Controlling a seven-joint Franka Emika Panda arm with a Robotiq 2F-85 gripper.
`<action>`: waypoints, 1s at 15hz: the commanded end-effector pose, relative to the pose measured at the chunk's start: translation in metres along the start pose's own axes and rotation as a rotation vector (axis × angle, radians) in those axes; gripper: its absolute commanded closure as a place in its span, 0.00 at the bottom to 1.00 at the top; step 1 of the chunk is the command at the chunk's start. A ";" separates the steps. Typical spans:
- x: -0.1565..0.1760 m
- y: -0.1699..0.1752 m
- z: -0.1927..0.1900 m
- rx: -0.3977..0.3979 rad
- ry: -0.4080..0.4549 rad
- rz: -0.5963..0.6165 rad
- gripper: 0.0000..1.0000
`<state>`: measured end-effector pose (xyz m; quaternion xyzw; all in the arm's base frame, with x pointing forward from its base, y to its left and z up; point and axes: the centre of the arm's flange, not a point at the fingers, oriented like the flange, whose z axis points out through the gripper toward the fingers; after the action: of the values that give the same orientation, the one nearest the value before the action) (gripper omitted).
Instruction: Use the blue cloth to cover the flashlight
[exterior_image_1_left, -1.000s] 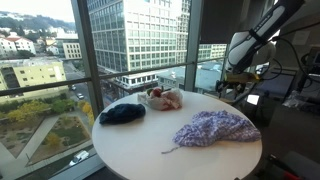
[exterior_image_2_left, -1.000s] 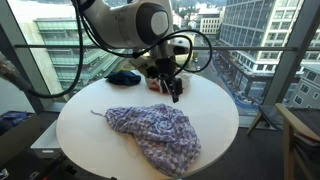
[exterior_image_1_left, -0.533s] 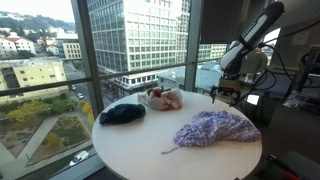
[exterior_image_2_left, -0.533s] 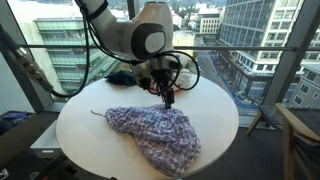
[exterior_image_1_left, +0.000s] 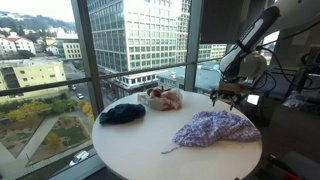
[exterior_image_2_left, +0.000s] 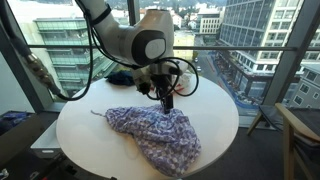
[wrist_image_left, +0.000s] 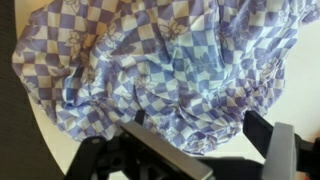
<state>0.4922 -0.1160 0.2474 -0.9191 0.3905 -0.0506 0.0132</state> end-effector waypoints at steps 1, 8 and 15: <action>-0.006 -0.008 0.022 0.030 -0.029 0.008 0.00; 0.009 -0.009 0.078 -0.032 -0.033 0.040 0.00; 0.005 -0.012 0.120 -0.069 -0.102 0.067 0.00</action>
<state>0.5056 -0.1122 0.1441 -0.9095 0.4155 0.0046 0.0071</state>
